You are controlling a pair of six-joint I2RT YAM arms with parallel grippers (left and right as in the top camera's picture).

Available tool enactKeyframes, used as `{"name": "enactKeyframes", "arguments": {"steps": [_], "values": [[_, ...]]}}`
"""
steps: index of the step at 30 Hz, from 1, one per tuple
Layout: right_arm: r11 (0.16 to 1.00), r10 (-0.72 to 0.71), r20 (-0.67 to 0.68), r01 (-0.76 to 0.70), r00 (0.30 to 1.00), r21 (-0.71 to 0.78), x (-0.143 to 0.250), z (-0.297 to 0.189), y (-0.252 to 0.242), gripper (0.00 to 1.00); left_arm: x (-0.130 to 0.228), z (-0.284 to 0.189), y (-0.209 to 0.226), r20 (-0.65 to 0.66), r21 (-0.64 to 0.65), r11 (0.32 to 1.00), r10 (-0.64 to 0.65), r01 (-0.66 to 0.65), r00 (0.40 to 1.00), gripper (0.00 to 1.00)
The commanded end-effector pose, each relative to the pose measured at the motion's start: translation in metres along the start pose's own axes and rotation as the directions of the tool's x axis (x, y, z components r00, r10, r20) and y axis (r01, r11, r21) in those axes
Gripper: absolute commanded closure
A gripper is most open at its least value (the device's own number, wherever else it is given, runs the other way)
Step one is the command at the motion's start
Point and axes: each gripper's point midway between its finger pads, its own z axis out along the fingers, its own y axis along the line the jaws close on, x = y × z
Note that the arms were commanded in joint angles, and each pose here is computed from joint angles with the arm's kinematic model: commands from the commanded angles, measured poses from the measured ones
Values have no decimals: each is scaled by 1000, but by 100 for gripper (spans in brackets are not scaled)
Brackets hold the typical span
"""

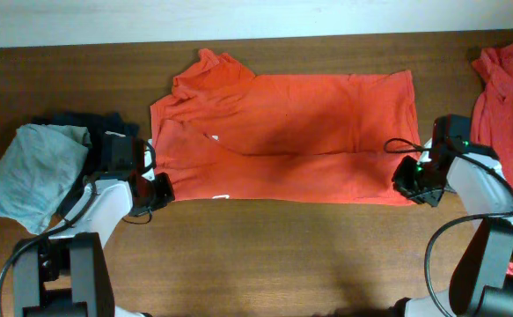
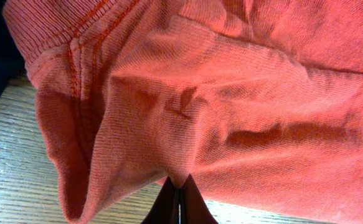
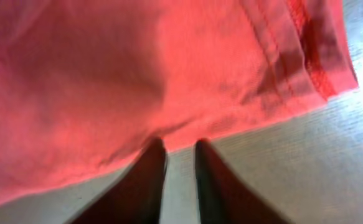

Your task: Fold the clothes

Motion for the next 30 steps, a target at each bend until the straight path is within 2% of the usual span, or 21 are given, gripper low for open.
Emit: {"name": "enactKeyframes", "arguments": {"steps": [1,4,6,10,14,18,25,27,30], "values": [[999,18,-52,-16,998,35,17,24,-11,70,2,3,4,-8,-15,1000,-12,12,1000,99],[998,52,-72,-49,996,41,25,37,-16,62,2,3,4,-8,-15,1000,-12,12,1000,99],[997,68,-77,-65,995,45,29,43,-18,51,2,3,4,-8,-15,1000,-12,12,1000,99],[996,81,-56,-79,995,38,28,49,-19,50,1,3,4,-4,-14,1000,-12,11,1000,99],[994,101,-33,-100,994,33,25,52,-19,74,1,3,4,-4,-14,1000,-12,11,1000,99],[989,126,-15,-124,992,75,23,52,-27,90,1,3,4,-5,-14,1000,-12,12,1000,99],[981,135,-33,-129,990,148,31,50,-40,96,7,2,6,-29,-21,1000,-15,14,999,99],[962,170,-36,-158,985,223,38,47,-53,96,12,2,7,-50,-28,999,-18,17,999,99],[890,273,-2,-252,962,380,49,37,-83,96,25,1,14,-93,-71,993,-98,92,991,99]]}}
